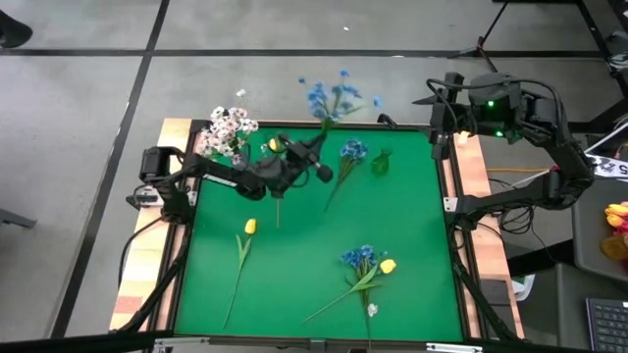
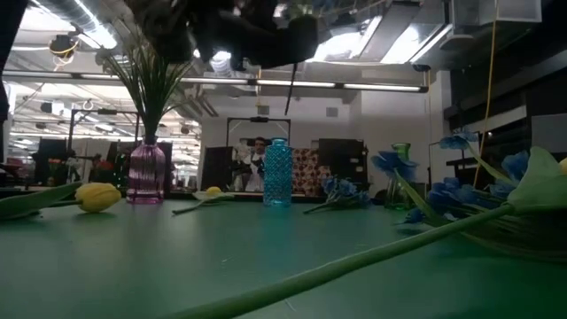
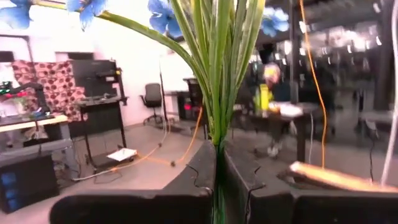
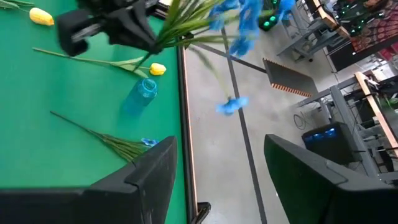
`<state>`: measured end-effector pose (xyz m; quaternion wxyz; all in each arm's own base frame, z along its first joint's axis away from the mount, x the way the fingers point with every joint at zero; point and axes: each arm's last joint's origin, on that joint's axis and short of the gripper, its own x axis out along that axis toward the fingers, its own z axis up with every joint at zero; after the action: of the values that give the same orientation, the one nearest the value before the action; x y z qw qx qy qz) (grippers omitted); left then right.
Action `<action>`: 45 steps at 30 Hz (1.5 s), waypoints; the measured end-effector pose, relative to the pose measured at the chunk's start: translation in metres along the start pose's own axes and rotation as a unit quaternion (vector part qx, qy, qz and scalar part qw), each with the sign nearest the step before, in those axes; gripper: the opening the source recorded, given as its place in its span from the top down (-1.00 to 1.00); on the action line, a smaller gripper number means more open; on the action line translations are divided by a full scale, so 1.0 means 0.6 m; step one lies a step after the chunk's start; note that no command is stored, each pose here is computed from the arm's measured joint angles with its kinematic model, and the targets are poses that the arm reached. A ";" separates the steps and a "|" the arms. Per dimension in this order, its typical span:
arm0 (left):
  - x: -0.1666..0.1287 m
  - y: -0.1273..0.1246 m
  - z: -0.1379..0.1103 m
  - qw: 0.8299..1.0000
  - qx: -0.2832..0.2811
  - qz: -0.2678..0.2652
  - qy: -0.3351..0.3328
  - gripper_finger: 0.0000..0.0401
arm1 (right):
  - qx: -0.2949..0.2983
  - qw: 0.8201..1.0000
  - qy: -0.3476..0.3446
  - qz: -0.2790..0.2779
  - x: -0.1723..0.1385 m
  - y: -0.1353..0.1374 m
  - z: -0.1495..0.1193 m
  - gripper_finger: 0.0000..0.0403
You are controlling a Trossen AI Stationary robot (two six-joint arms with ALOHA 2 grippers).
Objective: Sort flowers into vase by color
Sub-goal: Put the bottom left blue flowers into the blue vase
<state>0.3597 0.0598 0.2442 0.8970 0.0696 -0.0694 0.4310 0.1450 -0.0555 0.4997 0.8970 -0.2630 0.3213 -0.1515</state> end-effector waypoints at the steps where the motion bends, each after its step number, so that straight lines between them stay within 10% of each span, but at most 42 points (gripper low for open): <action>1: 0.002 0.011 -0.005 1.000 -0.011 0.007 -0.009 0.98 | -0.004 1.000 0.000 0.000 0.000 0.000 0.000 -0.20; 22: -0.005 0.033 -0.104 0.998 0.002 0.017 -0.061 0.99 | -0.008 1.000 -0.001 -0.001 0.000 0.000 0.000 -0.20; 45: 0.012 0.052 -0.119 0.998 0.004 0.022 -0.056 0.99 | -0.009 1.000 0.002 0.006 0.000 0.001 -0.001 -0.20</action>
<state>0.3446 0.0977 0.1774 0.8817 0.0959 -0.1191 0.4463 0.1448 -0.0552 0.4989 0.8949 -0.2691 0.3255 -0.1440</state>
